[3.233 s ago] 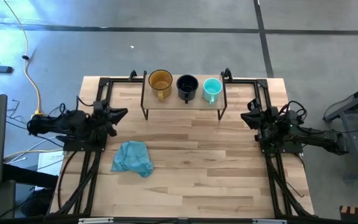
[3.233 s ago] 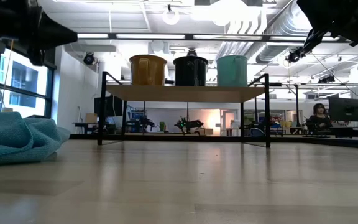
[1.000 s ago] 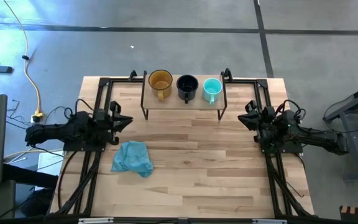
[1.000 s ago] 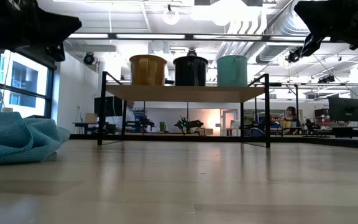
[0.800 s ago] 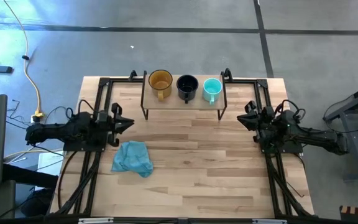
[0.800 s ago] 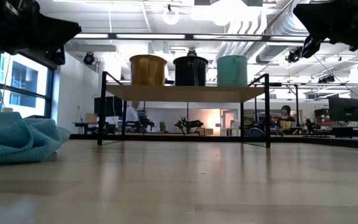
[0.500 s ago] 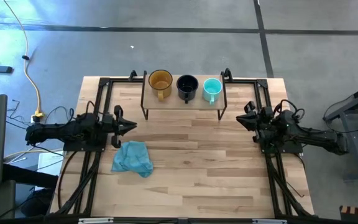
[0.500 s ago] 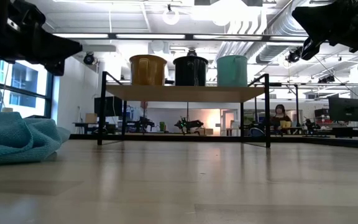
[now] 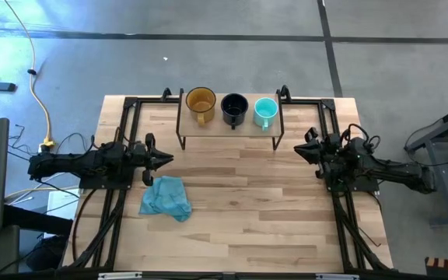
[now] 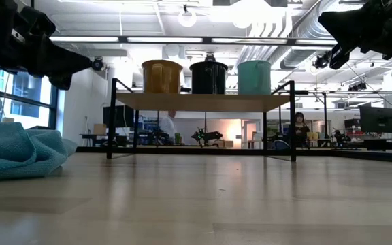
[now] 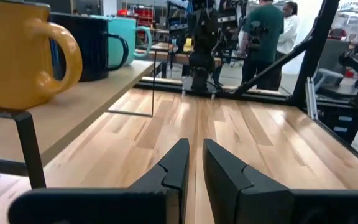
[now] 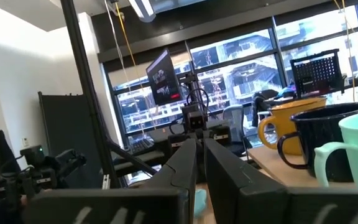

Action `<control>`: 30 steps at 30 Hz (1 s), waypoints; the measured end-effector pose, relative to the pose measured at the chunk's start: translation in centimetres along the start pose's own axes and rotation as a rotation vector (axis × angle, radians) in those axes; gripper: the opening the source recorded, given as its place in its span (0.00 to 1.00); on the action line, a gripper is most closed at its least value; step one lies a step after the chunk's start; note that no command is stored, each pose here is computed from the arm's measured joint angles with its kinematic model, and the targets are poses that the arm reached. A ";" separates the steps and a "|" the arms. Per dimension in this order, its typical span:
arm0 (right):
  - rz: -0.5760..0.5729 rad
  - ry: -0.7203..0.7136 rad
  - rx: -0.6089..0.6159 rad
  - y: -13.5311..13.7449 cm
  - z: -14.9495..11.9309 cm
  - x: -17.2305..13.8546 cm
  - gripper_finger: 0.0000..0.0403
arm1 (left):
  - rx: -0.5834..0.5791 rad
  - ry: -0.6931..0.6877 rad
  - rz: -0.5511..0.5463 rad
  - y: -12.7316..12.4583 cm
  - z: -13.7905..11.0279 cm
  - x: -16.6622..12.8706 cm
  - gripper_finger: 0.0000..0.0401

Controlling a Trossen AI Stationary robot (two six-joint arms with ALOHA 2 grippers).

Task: Stack small to large cups/mugs on shelf
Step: Return to Home Position

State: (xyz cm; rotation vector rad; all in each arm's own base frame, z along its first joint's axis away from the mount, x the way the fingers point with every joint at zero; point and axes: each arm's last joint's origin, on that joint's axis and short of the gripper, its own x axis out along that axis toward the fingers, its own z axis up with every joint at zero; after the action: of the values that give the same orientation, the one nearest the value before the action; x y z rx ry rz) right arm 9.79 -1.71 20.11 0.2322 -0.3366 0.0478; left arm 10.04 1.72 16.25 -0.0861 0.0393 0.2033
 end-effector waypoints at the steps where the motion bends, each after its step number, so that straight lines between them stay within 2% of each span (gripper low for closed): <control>1: 0.000 0.000 0.005 0.0 0.0 0.0 0.06 | 0.000 0.004 0.000 0.0 0.0 0.0 0.09; 11: 0.008 -0.016 0.019 0.1 0.2 0.0 0.06 | 0.000 0.005 0.000 0.0 0.0 0.0 0.09; 20: 0.090 -0.063 0.024 0.5 0.8 0.0 0.06 | 0.021 -0.005 0.009 0.0 0.0 0.0 0.09; 27: 0.122 -0.050 0.025 0.6 0.7 -0.1 0.06 | 0.051 -0.301 0.004 -0.2 2.8 -0.4 0.09; 30: 0.139 -0.042 0.042 0.6 0.7 -0.1 0.06 | 0.069 -0.329 0.009 -0.2 3.1 -0.5 0.09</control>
State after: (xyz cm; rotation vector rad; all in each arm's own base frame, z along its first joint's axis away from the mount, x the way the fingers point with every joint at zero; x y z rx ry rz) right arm 9.45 -1.30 20.87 0.2513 -0.3937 0.1873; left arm 9.68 1.73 19.38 0.0168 -0.2807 0.2227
